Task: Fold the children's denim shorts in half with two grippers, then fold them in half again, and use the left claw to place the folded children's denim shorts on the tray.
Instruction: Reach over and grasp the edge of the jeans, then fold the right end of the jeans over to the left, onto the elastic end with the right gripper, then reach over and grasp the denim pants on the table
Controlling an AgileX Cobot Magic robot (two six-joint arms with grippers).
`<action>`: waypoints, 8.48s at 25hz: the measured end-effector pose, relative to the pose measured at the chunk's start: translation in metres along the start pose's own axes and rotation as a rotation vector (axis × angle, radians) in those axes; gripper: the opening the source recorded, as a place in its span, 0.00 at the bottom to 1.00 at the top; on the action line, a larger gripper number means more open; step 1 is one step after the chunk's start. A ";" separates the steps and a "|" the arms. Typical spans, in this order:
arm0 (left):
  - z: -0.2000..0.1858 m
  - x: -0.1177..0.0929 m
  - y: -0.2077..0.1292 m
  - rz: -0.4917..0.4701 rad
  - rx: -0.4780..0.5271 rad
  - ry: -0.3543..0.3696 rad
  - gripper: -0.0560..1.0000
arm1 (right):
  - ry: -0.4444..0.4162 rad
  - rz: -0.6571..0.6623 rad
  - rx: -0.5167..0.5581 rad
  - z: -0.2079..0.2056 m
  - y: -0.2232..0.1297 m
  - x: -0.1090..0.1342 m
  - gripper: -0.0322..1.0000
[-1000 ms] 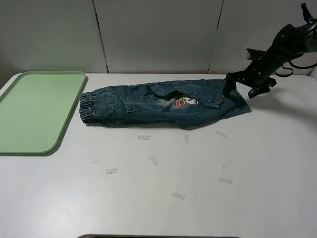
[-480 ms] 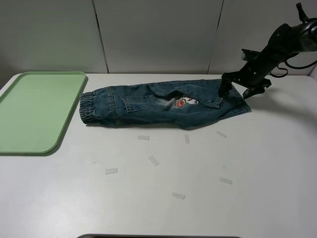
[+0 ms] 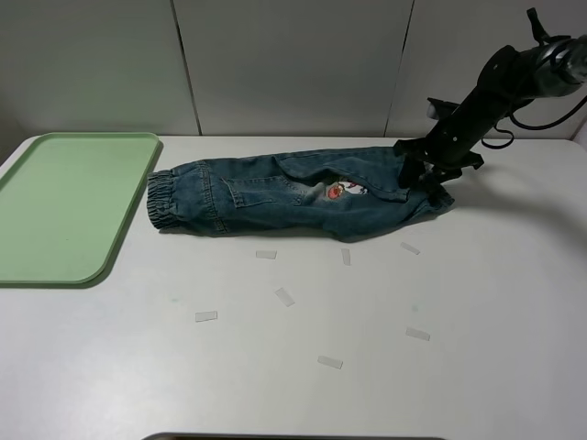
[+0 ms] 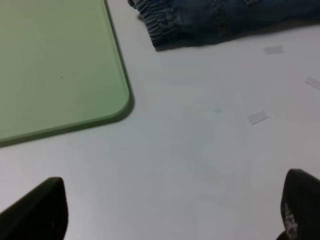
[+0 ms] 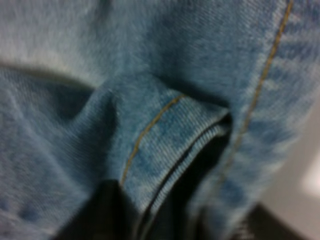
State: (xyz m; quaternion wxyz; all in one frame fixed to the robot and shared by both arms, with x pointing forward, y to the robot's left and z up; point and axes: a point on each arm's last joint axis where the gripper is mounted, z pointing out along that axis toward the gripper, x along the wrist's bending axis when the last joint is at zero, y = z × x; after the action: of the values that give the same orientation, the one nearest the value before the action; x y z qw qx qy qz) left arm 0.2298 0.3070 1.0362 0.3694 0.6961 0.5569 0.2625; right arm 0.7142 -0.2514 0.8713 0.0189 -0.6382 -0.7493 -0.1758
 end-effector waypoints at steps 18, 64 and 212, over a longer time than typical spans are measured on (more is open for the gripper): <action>0.000 0.000 0.000 0.001 0.000 0.000 0.85 | -0.398 -0.080 0.100 -0.063 -0.011 -0.002 0.12; 0.000 0.000 0.000 0.001 0.000 0.000 0.85 | 0.012 -0.166 -0.171 -0.077 -0.043 0.233 0.12; 0.000 0.004 0.000 0.017 -0.004 0.042 0.85 | -0.278 -0.041 -1.033 -0.354 -0.365 0.106 0.70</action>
State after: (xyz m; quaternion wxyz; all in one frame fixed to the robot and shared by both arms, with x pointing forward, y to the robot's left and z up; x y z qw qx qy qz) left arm 0.2308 0.3106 1.0364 0.3567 0.6944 0.5581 0.2811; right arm 0.2734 -0.2977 1.1425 -0.4006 -0.5668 -0.5731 -0.4357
